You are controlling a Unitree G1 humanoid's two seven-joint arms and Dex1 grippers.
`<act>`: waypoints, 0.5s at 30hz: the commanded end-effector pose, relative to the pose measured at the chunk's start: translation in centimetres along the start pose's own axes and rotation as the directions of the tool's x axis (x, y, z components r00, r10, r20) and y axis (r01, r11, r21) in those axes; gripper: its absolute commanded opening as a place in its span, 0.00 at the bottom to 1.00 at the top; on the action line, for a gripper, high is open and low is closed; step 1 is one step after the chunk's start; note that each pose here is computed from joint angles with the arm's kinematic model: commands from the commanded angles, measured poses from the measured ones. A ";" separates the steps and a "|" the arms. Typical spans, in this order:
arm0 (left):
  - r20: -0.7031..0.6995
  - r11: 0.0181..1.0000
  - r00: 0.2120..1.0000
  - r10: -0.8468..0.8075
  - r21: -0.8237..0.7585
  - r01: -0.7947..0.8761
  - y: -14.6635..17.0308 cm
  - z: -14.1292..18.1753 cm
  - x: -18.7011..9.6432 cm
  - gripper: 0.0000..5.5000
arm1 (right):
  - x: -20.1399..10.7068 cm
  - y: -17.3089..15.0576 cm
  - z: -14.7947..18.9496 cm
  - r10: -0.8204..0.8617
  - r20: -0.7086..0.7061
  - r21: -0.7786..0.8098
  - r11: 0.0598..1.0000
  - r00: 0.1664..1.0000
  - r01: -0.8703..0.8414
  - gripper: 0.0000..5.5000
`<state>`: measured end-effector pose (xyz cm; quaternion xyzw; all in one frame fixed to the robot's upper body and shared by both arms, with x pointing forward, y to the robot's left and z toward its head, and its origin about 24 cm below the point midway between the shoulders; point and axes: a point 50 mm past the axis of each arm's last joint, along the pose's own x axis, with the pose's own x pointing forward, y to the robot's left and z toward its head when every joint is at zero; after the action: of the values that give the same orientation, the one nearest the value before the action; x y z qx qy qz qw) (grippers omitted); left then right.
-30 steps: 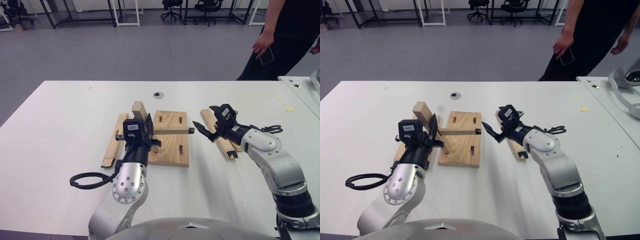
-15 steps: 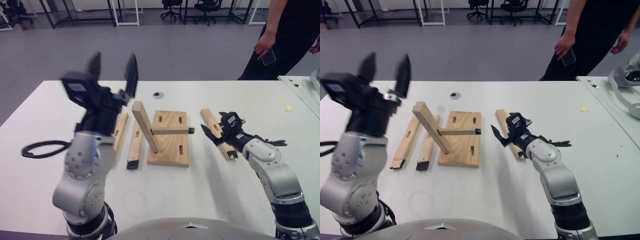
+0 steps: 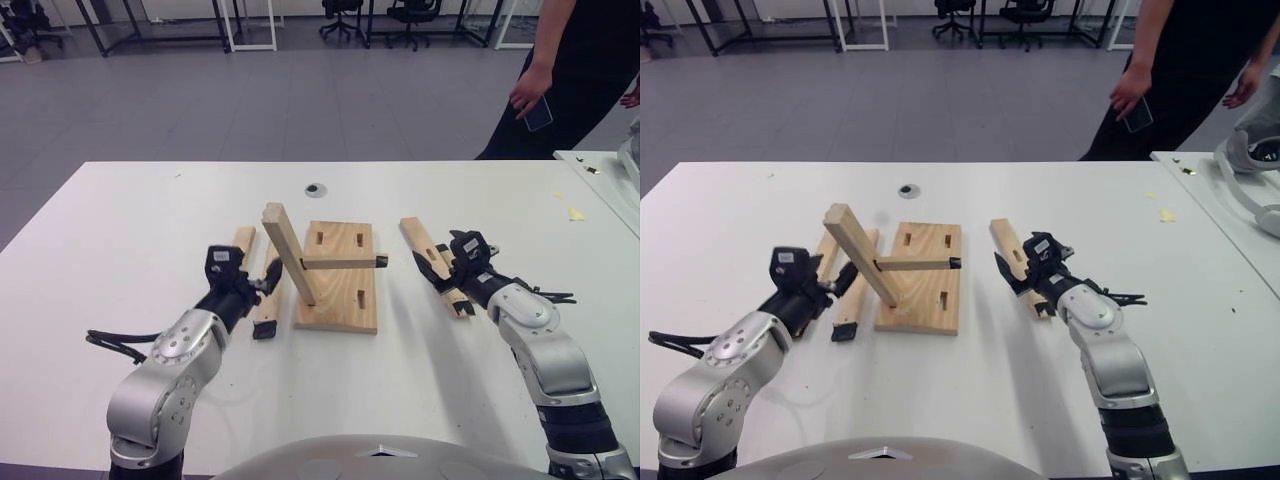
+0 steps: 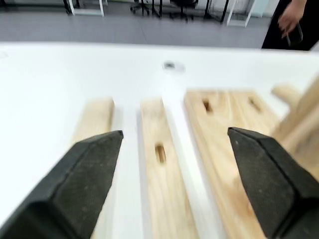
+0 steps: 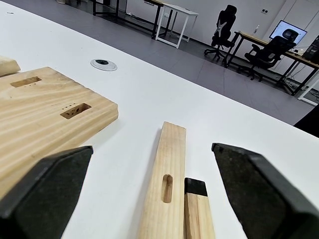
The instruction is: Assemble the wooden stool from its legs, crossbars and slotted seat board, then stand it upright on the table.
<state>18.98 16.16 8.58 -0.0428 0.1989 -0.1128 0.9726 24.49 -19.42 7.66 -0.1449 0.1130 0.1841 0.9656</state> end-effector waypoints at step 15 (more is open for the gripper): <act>-0.249 0.993 0.967 0.057 0.114 -0.030 0.7 -5.5 0.3 0.55 | 0.8 0.5 -0.2 -0.006 0.007 0.003 1.000 1.000 0.006 0.81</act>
<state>17.23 16.70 3.96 0.0316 0.3040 -0.1009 0.9468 24.59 -18.93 6.76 -0.1401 0.1204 0.1830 0.9656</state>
